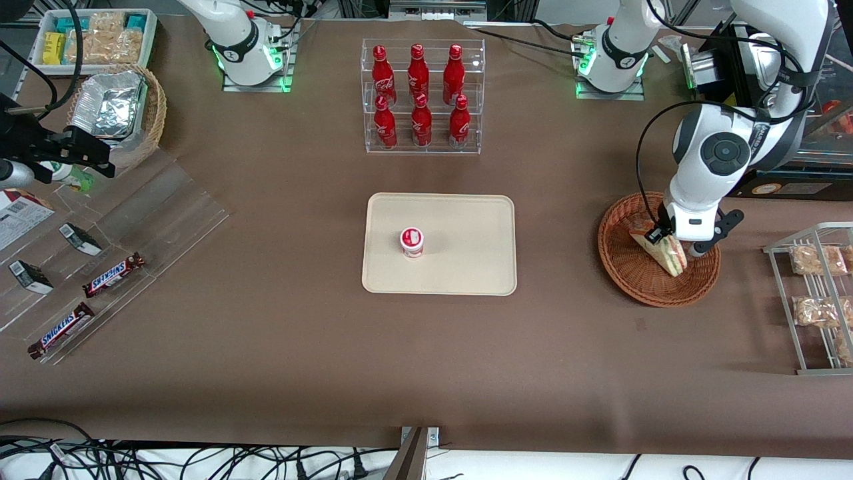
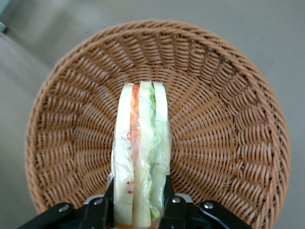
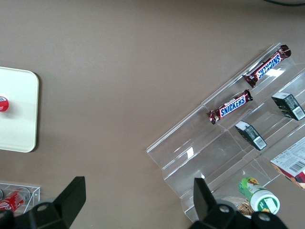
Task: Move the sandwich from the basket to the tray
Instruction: 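Close the left gripper on the sandwich and lift it, then carry the held sandwich over to the cream tray beside the bottle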
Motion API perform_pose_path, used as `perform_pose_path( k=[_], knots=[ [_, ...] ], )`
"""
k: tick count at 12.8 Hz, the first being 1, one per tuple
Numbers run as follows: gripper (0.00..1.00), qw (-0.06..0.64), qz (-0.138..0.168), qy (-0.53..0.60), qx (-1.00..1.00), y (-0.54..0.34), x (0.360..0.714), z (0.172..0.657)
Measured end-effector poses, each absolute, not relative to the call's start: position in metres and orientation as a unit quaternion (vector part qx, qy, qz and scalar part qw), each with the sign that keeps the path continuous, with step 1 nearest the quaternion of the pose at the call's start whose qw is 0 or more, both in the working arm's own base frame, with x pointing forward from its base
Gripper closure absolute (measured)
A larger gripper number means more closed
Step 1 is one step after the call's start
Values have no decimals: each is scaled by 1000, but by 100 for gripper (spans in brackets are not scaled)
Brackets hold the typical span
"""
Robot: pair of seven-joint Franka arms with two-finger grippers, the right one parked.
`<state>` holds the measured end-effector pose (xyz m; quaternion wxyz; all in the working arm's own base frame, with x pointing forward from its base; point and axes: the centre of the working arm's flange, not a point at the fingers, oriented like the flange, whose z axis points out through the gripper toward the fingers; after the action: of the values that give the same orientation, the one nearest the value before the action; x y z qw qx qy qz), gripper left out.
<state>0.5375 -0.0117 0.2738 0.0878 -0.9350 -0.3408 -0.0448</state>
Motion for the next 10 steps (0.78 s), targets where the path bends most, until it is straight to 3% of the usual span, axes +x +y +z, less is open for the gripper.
perform_pose_path(
  k=[5,10],
  knots=[
    [61,145,7,-231,-962,-63,568,361],
    [61,75,37,-120,-989,-171,561,414]
  ],
)
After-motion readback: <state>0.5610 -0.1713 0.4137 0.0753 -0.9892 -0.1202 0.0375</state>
